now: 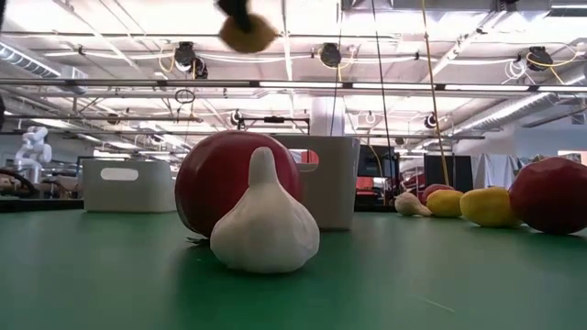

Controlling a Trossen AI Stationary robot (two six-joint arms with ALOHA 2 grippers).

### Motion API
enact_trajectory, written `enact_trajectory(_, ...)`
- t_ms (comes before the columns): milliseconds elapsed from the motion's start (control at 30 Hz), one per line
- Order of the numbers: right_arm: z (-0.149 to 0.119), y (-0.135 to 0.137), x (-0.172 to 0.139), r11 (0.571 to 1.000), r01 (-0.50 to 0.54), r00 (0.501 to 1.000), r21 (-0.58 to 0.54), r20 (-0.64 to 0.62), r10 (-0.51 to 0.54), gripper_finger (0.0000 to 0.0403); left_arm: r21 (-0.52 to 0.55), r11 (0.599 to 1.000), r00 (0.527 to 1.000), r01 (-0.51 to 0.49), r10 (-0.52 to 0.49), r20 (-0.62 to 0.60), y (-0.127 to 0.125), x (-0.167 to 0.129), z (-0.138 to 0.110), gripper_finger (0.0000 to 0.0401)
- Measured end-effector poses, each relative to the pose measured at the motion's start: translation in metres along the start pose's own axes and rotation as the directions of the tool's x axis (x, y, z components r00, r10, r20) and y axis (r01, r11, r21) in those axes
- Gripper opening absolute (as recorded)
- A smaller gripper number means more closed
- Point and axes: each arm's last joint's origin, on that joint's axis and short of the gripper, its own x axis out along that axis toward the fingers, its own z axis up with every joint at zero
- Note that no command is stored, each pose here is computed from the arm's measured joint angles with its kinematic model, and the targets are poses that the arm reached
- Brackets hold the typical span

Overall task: Sort produce into baskets
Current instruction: Put the lemon into the white bin

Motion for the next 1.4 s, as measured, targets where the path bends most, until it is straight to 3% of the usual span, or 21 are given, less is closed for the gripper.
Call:
enact_trajectory(133,0.013,-0.010,0.006,0.999,0.034,0.999,0.039,0.037,-0.035,0.0134,-0.203,0.976,0.997,-0.075,0.079,0.009,0.038,-0.013,-0.049,0.0224)
enact_trajectory(267,0.026,-0.023,0.012,0.994,0.074,0.994,0.083,0.072,-0.080,0.0134,-0.409,0.903,0.990,-0.129,0.140,-0.003,0.057,-0.011,-0.102,0.0224)
enact_trajectory(367,0.039,-0.033,0.016,0.988,0.090,0.987,0.127,0.117,-0.105,0.0134,-0.570,0.805,0.984,-0.168,0.176,-0.041,0.064,-0.002,-0.135,0.0224)
enact_trajectory(500,0.058,-0.046,0.020,0.978,0.087,0.972,0.188,0.197,-0.124,0.0135,-0.709,0.667,0.971,-0.230,0.208,-0.119,0.072,0.017,-0.166,0.0224)
enact_trajectory(600,0.070,-0.053,0.022,0.975,0.084,0.960,0.204,0.247,-0.134,0.0135,-0.757,0.595,0.962,-0.269,0.210,-0.177,0.078,0.037,-0.182,0.0224)
enact_trajectory(733,0.079,-0.063,0.023,0.981,0.116,0.949,0.155,0.274,-0.156,0.0135,-0.804,0.533,0.964,-0.265,0.172,-0.203,0.085,0.064,-0.201,0.0224)
enact_trajectory(933,0.092,-0.085,0.026,0.993,0.116,0.970,0.029,0.210,-0.119,0.0135,-0.868,0.391,0.949,-0.306,0.194,-0.247,0.101,0.085,-0.219,0.0224)
enact_trajectory(1167,0.107,-0.113,0.016,0.988,0.094,0.986,-0.120,0.146,-0.076,0.0135,-0.908,0.255,0.937,-0.333,0.196,-0.289,0.112,0.097,-0.223,0.0224)
enact_trajectory(1400,0.112,-0.139,-0.007,0.947,0.184,0.982,-0.265,0.097,-0.163,0.0135,-0.887,0.258,0.923,-0.384,0.134,-0.361,0.113,0.117,-0.225,0.0224)
